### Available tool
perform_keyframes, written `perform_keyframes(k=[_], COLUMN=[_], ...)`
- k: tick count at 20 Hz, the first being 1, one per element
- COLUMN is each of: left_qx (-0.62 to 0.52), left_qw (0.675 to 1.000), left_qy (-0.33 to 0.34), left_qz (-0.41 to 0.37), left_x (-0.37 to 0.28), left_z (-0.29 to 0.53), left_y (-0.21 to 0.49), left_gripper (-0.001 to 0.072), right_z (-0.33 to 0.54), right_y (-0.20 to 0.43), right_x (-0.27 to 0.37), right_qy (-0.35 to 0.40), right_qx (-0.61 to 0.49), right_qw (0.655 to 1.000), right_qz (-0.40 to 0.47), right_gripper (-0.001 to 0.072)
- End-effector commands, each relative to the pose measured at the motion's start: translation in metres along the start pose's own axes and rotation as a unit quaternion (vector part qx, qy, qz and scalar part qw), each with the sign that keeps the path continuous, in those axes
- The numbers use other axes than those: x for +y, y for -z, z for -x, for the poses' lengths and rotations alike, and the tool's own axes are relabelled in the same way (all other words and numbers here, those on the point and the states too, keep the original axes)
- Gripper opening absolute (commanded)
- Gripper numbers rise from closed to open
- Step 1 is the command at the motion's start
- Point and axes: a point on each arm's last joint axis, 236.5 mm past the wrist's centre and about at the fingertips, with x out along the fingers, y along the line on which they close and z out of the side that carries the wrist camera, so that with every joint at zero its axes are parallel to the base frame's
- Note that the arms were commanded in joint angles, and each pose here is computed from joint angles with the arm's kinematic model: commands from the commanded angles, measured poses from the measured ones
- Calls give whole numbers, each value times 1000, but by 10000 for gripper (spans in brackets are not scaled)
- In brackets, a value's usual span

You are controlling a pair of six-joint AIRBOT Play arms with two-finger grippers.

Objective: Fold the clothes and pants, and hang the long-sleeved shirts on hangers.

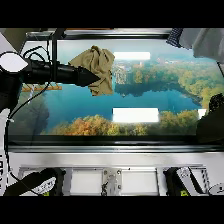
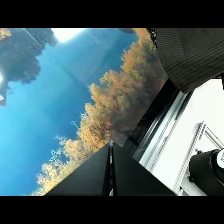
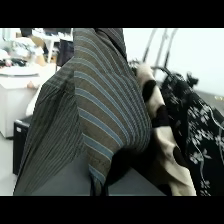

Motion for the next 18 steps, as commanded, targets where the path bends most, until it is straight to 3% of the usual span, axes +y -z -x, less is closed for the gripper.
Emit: perform_keyframes(k=[1,7,15,18], left_qx=[-2,-2,-1,0], left_qw=[1000,1000,1000,1000], left_qy=[-1,-1,0,1], left_qz=[0,0,0,0], left_x=[0,0,0,-1], left_z=[0,0,0,0], left_y=[-1,-1,-1,0], left_gripper=[14,14,14,14], right_z=[-6,-13,-20,-18], right_y=[15,12,37,56], right_x=[-17,-19,-19,-26], right_qy=[18,21,20,30], right_qx=[22,5,47,84], right_qw=[999,999,998,993], right_qz=[-21,-44,-37,-72], right_gripper=[5,5,5,5])
